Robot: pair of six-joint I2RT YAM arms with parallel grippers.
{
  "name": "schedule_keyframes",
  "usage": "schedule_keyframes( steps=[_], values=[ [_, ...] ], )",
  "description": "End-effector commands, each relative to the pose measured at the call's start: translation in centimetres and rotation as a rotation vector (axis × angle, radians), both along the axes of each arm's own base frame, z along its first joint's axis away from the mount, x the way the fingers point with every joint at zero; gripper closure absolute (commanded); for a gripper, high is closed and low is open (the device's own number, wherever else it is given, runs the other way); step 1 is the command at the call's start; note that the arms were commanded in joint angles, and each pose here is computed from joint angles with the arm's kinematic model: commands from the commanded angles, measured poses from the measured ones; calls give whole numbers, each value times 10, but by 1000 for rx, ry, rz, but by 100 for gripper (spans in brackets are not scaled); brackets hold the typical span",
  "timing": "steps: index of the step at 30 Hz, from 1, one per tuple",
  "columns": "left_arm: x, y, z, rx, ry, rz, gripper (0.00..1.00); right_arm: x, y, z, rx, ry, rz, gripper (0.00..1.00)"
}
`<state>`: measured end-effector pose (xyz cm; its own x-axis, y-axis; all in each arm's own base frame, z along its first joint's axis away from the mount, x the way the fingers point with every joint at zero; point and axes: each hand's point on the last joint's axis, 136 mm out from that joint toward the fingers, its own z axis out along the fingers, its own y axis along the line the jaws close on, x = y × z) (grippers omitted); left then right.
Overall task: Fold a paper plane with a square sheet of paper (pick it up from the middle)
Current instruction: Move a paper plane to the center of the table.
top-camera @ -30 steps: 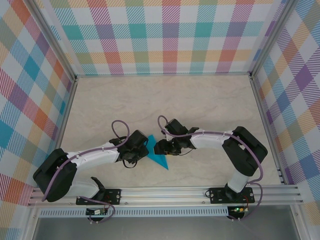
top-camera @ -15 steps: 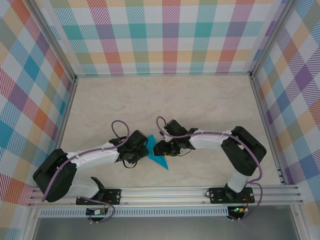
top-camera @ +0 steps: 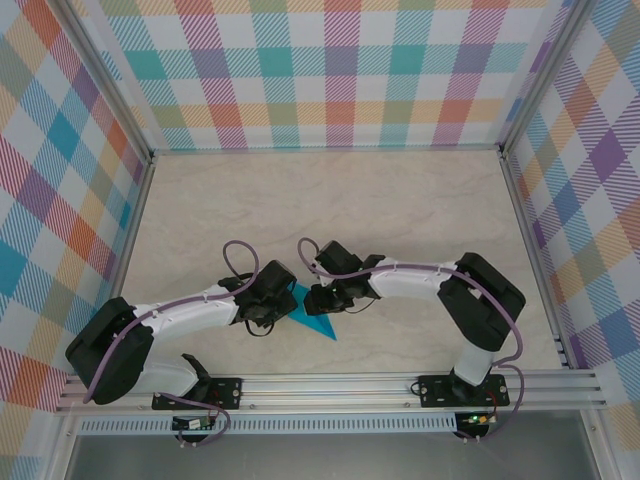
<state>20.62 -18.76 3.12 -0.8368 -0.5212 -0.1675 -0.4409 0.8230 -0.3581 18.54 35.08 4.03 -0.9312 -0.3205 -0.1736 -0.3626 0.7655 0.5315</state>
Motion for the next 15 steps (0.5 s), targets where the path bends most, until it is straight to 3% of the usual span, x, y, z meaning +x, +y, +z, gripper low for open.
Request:
schedule_keyframes(
  steps=[1,6,15],
  values=[
    [1,3,3,-14,-4,23,52,-2,-6,-10,-99,-31,28,69],
    [1,6,6,-15,-18,32,52,-2,-4,-12,-140,-63,35,69],
    [-1,10,7,-19,-32,47,52,-7,-3,-11,-151,-76,68,58]
  ],
)
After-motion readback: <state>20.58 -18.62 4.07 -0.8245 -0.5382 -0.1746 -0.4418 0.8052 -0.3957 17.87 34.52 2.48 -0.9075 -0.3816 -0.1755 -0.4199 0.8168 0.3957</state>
